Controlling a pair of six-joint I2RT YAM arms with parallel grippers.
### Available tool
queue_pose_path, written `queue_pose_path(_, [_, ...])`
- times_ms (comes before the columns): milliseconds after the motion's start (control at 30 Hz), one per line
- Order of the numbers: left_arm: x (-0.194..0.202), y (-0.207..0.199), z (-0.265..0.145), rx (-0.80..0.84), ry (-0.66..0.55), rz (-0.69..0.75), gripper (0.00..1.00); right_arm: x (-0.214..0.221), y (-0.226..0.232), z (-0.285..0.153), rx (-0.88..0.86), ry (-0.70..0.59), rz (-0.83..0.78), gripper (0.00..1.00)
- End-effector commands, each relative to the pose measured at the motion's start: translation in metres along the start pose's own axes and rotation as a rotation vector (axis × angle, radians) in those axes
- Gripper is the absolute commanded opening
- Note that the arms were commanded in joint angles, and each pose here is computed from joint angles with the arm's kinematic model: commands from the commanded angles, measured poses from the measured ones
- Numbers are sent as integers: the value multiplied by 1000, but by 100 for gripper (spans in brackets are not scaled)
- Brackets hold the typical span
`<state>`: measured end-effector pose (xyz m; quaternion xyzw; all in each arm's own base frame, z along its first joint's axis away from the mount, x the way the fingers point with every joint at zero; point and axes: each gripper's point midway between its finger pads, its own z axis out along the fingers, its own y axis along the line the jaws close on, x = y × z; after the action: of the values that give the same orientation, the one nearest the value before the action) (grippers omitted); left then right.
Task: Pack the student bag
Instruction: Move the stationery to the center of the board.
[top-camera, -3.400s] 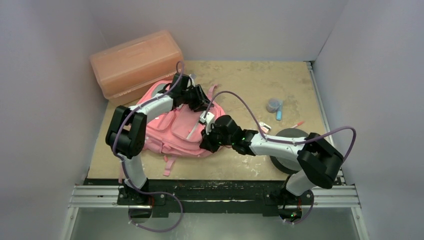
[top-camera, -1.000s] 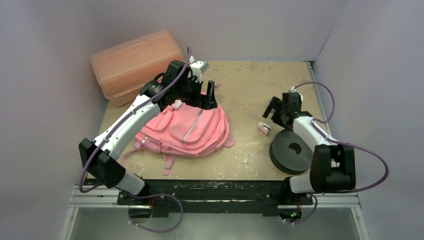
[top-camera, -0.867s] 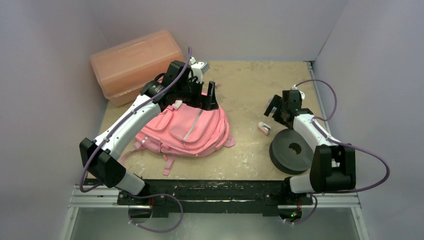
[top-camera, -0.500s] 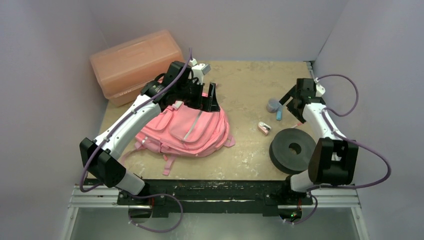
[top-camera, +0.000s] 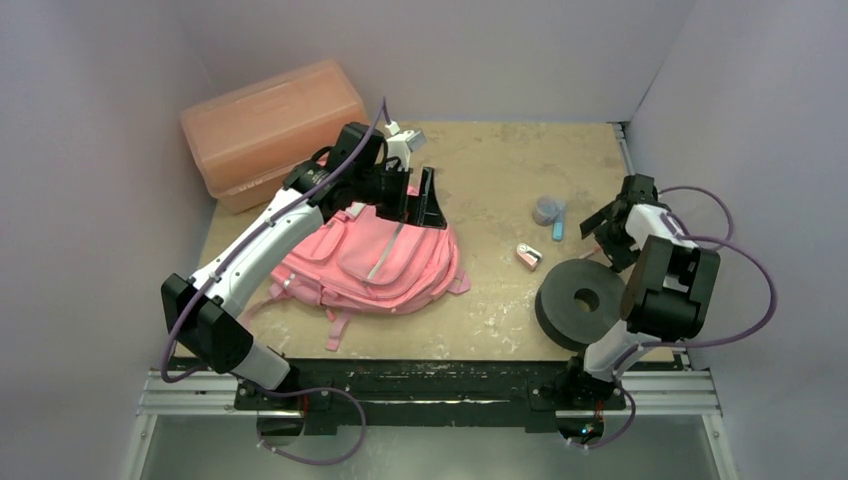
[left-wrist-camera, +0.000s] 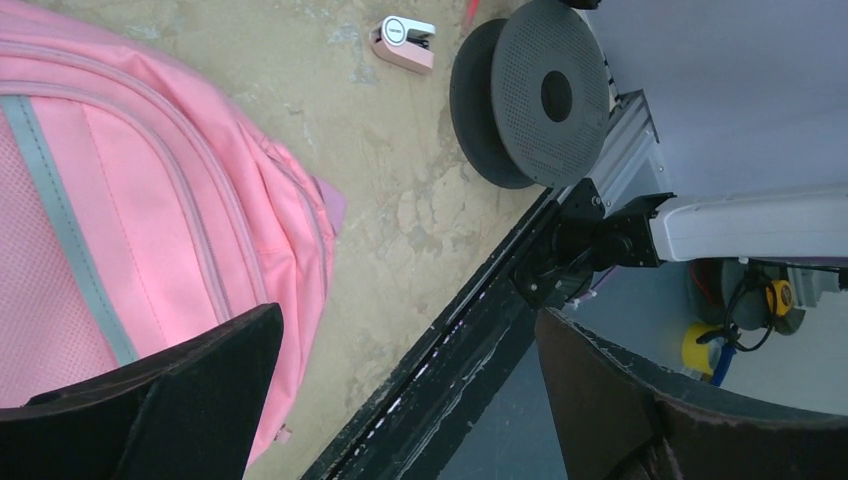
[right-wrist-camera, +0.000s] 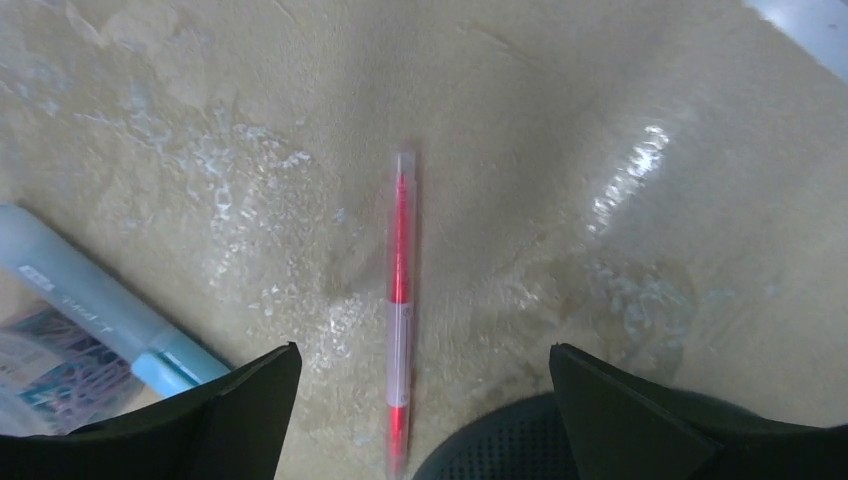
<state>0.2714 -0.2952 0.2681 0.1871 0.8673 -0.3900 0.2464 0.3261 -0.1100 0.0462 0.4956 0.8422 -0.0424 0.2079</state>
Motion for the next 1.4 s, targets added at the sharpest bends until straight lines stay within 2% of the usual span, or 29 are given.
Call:
queue_pose_path(0, [-9,-16,1,81,-10,6,98,20,13,13,-35,125,-71,99])
queue_pose_path(300, [-8,-19,4,129,23,-29,98,34,38,14,-115,210,-164,99])
queue_pose_path(533, [-8,-18,4,141,19,-41,98,30,101,-1,-278,196,-243,97])
queue_pose_path(667, [-9,-18,0,128,7,-26,98,43,129,-15,-364,223,-278,91])
queue_pose_path(900, [-10,-20,-2,132,2,-19,98,30,125,-30,-328,137,-306,90])
queue_pose_path(1067, [-8,-19,0,128,6,-21,98,16,106,-31,-240,45,-228,88])
queue_pose_path(1233, [-7,-18,3,130,15,-26,98,9,108,-33,-279,-13,-152,82])
queue_pose_path(1300, [-5,-16,7,126,23,-27,98,5,111,-32,-285,-25,-103,76])
queue_pose_path(1367, [-3,-14,10,115,30,-24,98,4,113,-29,-280,-26,-50,66])
